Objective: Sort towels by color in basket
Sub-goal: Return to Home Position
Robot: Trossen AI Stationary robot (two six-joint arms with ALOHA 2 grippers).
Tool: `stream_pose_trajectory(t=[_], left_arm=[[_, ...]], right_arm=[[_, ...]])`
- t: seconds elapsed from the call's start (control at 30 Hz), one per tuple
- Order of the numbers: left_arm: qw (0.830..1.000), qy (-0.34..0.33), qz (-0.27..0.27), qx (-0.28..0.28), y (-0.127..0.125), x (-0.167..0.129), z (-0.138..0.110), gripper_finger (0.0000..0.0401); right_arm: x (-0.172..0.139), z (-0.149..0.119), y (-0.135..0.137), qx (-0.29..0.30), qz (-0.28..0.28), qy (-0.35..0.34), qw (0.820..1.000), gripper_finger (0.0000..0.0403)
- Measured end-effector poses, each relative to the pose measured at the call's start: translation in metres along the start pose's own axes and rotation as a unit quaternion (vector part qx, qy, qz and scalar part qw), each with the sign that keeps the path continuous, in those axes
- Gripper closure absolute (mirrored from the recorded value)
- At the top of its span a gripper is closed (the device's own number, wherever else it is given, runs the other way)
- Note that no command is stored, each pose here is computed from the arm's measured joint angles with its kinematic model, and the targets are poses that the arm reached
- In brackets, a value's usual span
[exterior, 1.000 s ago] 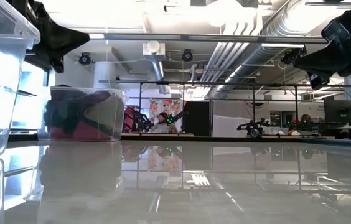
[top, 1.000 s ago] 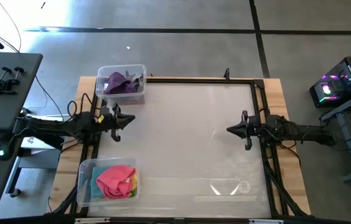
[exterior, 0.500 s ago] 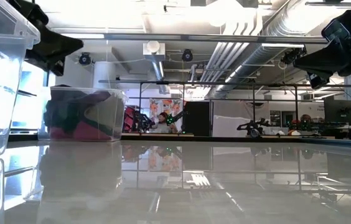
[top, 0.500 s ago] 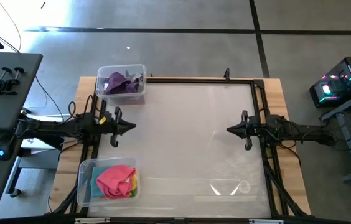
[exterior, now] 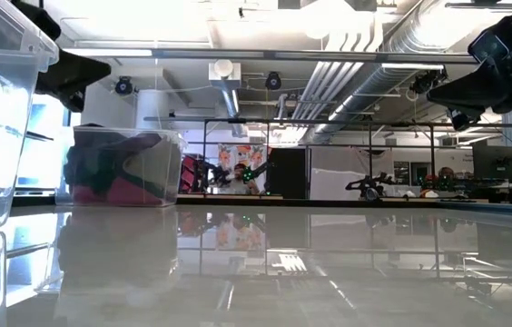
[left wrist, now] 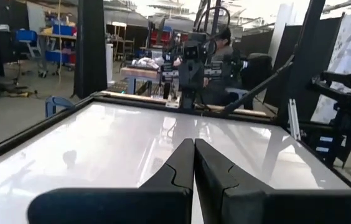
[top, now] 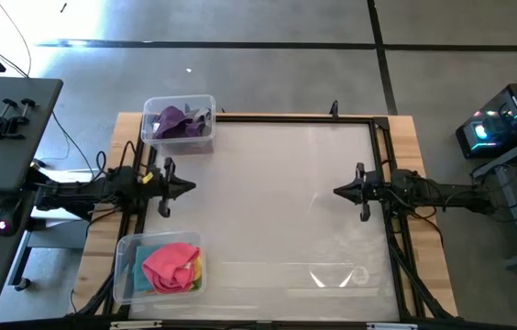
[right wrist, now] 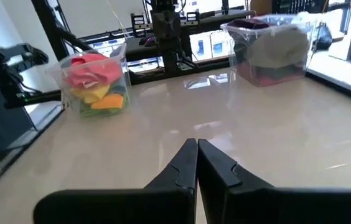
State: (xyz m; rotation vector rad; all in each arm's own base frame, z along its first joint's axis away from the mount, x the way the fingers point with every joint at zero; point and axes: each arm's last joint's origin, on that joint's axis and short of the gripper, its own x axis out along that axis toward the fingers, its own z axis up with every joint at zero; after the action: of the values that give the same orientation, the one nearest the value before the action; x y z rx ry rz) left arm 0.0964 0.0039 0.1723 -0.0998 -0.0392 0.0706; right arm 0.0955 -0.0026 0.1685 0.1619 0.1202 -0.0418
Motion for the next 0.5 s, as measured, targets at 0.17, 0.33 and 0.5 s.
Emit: stream_pose_trajectory(t=[0.17,0.33,0.5], left_arm=[[1.000,0.011,0.000,0.002,0.0003,0.0008,-0.0040,0.0401],[1.000,0.013,0.001,-0.013,0.0004,0.0011,-0.0043,0.0401],[1.000,0.013,0.001,-0.014,0.0004,0.0011,-0.0044,0.0400]], right_arm=[[0.0000,-0.0001,0.0004,0.059,0.007,0.002,0.998,0.0402],[-0.0003,0.0017,0.0022,0.016,0.033,-0.005,0.999,0.0402],[0.0037,-0.0014,0.0002,0.016,0.018,-0.060,0.998,0.0402]])
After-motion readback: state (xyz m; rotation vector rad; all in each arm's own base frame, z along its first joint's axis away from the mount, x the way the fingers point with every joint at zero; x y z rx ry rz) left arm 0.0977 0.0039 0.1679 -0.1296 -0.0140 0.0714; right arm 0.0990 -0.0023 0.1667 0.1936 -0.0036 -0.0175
